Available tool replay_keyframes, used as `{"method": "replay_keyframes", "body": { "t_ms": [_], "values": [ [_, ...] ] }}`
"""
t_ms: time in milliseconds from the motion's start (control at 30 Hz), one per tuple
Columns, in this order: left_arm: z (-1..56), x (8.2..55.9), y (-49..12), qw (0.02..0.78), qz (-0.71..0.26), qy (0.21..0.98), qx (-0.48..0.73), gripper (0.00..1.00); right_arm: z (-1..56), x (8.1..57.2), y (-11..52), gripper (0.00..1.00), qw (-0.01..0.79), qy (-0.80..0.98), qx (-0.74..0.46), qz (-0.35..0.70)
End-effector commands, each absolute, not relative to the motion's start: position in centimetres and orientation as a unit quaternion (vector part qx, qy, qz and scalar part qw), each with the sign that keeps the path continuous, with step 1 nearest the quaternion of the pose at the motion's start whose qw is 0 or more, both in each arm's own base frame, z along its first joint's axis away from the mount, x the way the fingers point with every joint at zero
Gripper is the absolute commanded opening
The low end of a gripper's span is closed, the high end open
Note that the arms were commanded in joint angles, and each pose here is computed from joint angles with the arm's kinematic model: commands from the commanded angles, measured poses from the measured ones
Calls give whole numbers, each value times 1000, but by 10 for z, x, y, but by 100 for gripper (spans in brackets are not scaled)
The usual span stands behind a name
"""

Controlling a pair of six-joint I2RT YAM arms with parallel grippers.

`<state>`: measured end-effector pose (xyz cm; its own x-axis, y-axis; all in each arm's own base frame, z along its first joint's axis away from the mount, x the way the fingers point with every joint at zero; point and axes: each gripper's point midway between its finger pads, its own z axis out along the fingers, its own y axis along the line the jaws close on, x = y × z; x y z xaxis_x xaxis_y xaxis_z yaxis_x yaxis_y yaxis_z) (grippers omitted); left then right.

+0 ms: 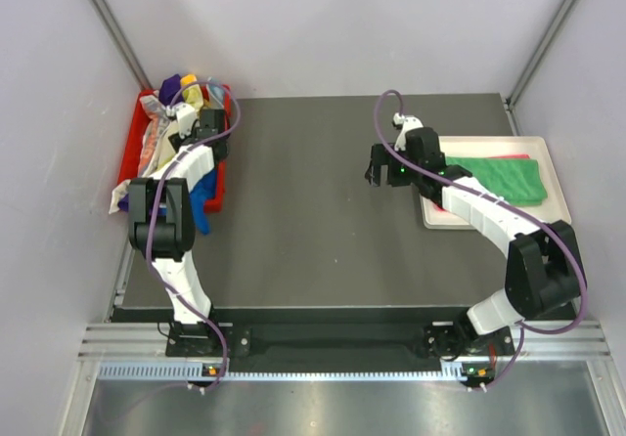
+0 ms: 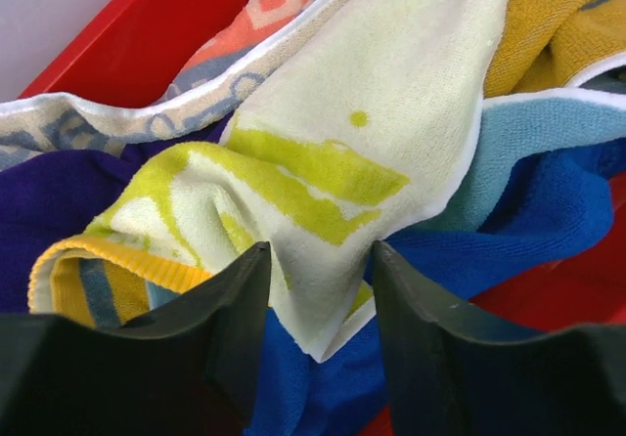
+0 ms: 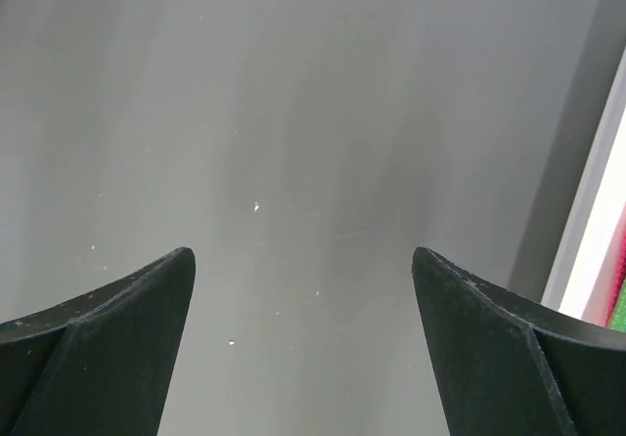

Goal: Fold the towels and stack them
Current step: Grab crumpled towel, then move the towel to the center of the board

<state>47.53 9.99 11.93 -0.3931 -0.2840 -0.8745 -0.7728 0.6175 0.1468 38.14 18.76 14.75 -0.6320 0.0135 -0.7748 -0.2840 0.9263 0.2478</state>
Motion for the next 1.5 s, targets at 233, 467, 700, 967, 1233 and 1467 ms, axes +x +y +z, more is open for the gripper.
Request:
{"method": "replay_keyframes", "body": {
  "t_ms": [233,467,700,967,1233,1467],
  "values": [
    [135,487,101,463,256,779,-338,5,174,379,202,90,455,863,-91,199],
    [178,482,90,521,205,759,-331,0,175,378,206,90,455,861,-96,204],
    [238,461,54,595,168,730,-293,0,175,377,209,90,455,860,-99,207],
    [277,438,4,641,151,714,-238,0,175,378,208,90,457,860,-101,203],
    [312,423,-90,669,72,726,-144,0,174,380,200,90,463,863,-89,182],
    [319,404,-168,667,8,744,-50,0,174,386,185,90,470,868,-63,147]
  ]
}}
